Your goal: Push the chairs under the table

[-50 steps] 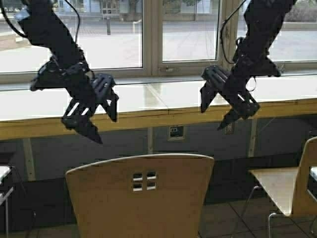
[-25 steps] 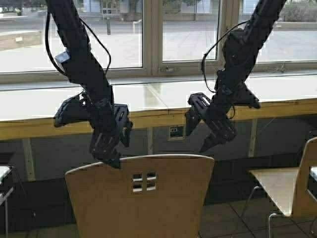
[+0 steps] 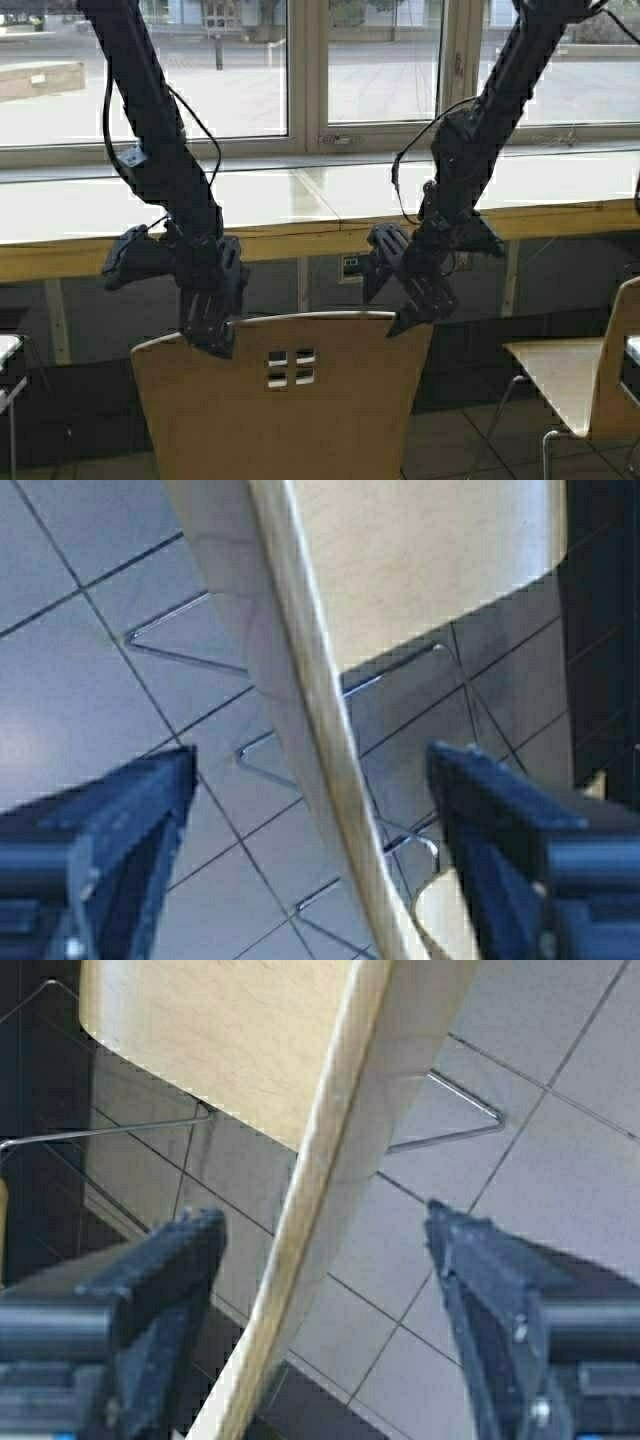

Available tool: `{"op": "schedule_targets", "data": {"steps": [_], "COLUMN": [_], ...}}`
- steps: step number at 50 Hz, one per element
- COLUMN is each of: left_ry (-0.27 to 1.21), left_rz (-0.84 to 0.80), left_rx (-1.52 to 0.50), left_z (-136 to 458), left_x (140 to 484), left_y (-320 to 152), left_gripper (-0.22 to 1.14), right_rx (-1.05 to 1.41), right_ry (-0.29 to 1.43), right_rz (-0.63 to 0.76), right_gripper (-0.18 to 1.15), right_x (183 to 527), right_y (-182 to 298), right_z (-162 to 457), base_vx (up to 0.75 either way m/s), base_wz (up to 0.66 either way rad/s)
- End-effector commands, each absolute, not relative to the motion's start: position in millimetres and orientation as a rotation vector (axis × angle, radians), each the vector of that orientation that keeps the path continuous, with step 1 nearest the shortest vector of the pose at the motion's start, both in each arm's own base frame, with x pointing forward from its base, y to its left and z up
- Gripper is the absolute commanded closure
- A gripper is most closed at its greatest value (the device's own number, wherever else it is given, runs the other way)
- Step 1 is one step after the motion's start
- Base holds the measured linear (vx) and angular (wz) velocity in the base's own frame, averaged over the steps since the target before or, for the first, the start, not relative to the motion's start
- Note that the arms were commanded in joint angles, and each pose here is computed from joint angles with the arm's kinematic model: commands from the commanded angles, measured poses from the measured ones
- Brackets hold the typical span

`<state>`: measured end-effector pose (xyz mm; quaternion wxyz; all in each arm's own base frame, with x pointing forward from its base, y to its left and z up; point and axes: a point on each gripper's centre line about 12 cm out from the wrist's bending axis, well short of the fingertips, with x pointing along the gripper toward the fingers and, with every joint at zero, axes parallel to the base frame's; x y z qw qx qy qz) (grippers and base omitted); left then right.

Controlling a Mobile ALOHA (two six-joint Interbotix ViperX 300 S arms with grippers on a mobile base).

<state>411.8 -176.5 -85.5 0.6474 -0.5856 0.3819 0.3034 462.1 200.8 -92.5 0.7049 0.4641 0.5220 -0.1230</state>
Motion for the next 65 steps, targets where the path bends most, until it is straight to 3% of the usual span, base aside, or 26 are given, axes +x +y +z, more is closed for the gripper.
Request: {"op": "schedule_targets", "data": {"steps": [1, 14, 19, 23, 26, 31, 34, 38, 41, 65], "left_ry": [0.838, 0.835, 0.83, 0.832, 0.833, 0.837, 0.839, 0.841, 0.841, 0.849], "left_rz": [0.679, 0.698, 0.699, 0.701, 0.704, 0.706, 0.707, 0.715, 0.727, 0.775], "left_rx": [-1.363, -1.366, -1.369, -1.367, -1.365, -1.363, -1.362, -1.367, -1.378, -1.392], "left_z": [-87.7, -111.6, -114.2, -115.2, -115.8, -116.9, -117.7, -120.0, -121.5, -134.1], "left_x": [427.8, 437.3, 439.7, 438.8, 437.8, 436.8, 436.4, 435.2, 434.4, 428.3], "left_y": [-178.8, -176.9, -176.3, -175.9, -175.4, -175.1, -175.1, -174.7, -174.5, -167.1], "left_gripper": [-0.07, -0.07, -0.06, 0.01, 0.11, 0.39, 0.59, 0.83, 0.93, 0.88], "right_rx": [1.058, 1.081, 1.088, 1.087, 1.086, 1.093, 1.104, 1.118, 1.123, 1.107], "right_ry": [1.146, 1.174, 1.189, 1.201, 1.203, 1.21, 1.216, 1.227, 1.237, 1.27], "right_rz": [-0.246, -0.249, -0.241, -0.242, -0.242, -0.254, -0.266, -0.281, -0.292, -0.32], "right_gripper": [0.03, 0.04, 0.11, 0.28, 0.49, 0.86, 1.0, 0.97, 0.91, 0.92], "right_x": [476.2, 484.0, 484.7, 482.8, 481.9, 479.3, 476.4, 472.4, 468.9, 455.1], "right_y": [209.0, 210.8, 213.2, 213.4, 213.9, 212.3, 211.5, 210.6, 209.6, 204.6], "right_z": [-92.4, -121.2, -126.7, -130.4, -130.7, -132.8, -134.7, -137.2, -139.9, -149.5], "base_vx": [0.0, 0.0, 0.01, 0.01, 0.01, 0.02, 0.01, 0.01, 0.02, 0.12], "base_wz": [0.0, 0.0, 0.01, 0.01, 0.0, 0.01, 0.01, 0.01, 0.01, 0.08]}}
